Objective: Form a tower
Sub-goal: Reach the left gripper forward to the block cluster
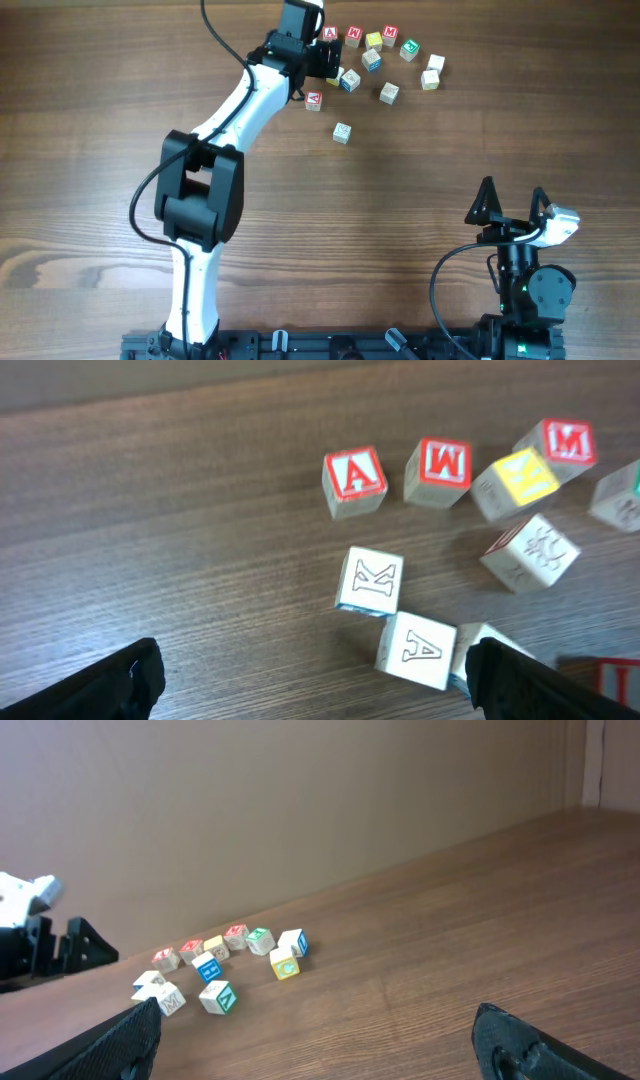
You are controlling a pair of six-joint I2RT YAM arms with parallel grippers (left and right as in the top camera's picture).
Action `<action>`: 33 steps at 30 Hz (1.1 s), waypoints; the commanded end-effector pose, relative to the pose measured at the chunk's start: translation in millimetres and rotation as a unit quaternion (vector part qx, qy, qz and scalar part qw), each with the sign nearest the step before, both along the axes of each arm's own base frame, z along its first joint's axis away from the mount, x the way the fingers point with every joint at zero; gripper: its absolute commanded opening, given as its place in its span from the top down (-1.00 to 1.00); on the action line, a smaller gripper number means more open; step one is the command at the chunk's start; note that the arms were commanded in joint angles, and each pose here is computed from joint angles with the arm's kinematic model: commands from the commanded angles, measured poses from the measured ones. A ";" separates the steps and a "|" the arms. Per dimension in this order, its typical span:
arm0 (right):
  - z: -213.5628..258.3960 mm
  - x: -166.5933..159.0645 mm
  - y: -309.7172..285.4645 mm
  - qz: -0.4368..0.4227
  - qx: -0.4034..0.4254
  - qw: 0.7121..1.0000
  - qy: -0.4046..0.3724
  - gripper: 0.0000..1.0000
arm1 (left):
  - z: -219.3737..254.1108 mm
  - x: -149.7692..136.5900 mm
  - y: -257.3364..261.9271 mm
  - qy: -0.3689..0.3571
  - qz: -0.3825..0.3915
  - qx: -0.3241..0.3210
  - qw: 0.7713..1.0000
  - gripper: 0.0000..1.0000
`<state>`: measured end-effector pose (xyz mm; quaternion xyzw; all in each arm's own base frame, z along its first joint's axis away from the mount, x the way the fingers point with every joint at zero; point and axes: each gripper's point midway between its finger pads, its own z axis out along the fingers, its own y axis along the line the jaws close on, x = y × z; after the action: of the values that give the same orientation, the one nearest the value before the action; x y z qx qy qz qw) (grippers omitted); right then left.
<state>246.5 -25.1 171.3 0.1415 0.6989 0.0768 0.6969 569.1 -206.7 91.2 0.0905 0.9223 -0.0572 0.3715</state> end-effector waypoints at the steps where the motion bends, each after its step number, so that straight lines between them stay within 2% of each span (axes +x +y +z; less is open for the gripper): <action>1: 1.0 0.1 3.1 0.008 -0.009 1.000 -0.002 -0.99 | 6.2 7.9 -8.4 -0.010 -0.004 -0.024 1.000 -0.99; 4: 1.0 0.1 3.1 0.008 -0.009 1.000 -0.002 -0.99 | 0.1 0.9 -12.6 0.012 -0.008 -0.040 0.999 -0.96; 6: 1.0 0.1 3.1 0.008 -0.009 1.000 -0.002 -0.99 | -23.3 -28.8 -11.3 0.090 -0.022 -0.033 0.995 -0.88; 10: 1.0 0.1 3.1 0.008 -0.009 1.000 -0.002 -0.99 | -40.3 -54.0 -1.6 0.150 -0.018 -0.011 0.988 -0.85; 15: 1.0 0.1 3.1 0.008 -0.009 1.000 -0.002 -0.99 | -49.0 -57.3 -5.6 0.162 -0.026 -0.019 0.986 -0.87; 18: 1.0 0.1 3.1 0.008 -0.009 1.000 -0.002 -1.00 | -75.0 -57.9 -9.7 0.178 -0.030 -0.019 0.983 -0.87; 21: 1.0 0.1 3.1 0.008 -0.009 1.000 -0.002 -1.00 | -97.8 -65.1 -11.6 0.201 -0.033 -0.012 0.979 -0.60; 24: 1.0 0.1 3.1 0.008 -0.009 1.000 -0.002 -0.99 | -99.0 -65.6 -11.8 0.202 -0.033 -0.011 0.979 -0.59; 25: 1.0 0.1 3.1 0.008 -0.009 1.000 -0.002 -0.99 | -99.1 -65.6 -11.8 0.202 -0.033 -0.011 0.979 -0.53; 27: 1.0 0.1 3.1 0.008 -0.009 1.000 -0.002 -0.99 | -99.9 -67.4 -11.0 0.206 -0.033 -0.010 0.978 -0.18; 33: 1.0 0.1 3.1 0.008 -0.009 1.000 -0.002 -0.99 | -99.8 -69.5 -10.6 0.210 -0.033 -0.008 0.977 0.28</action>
<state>246.5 -25.1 171.3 0.1415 0.6989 0.0768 0.6969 504.2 -212.8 6.0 0.1011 0.9734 -0.0922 0.1839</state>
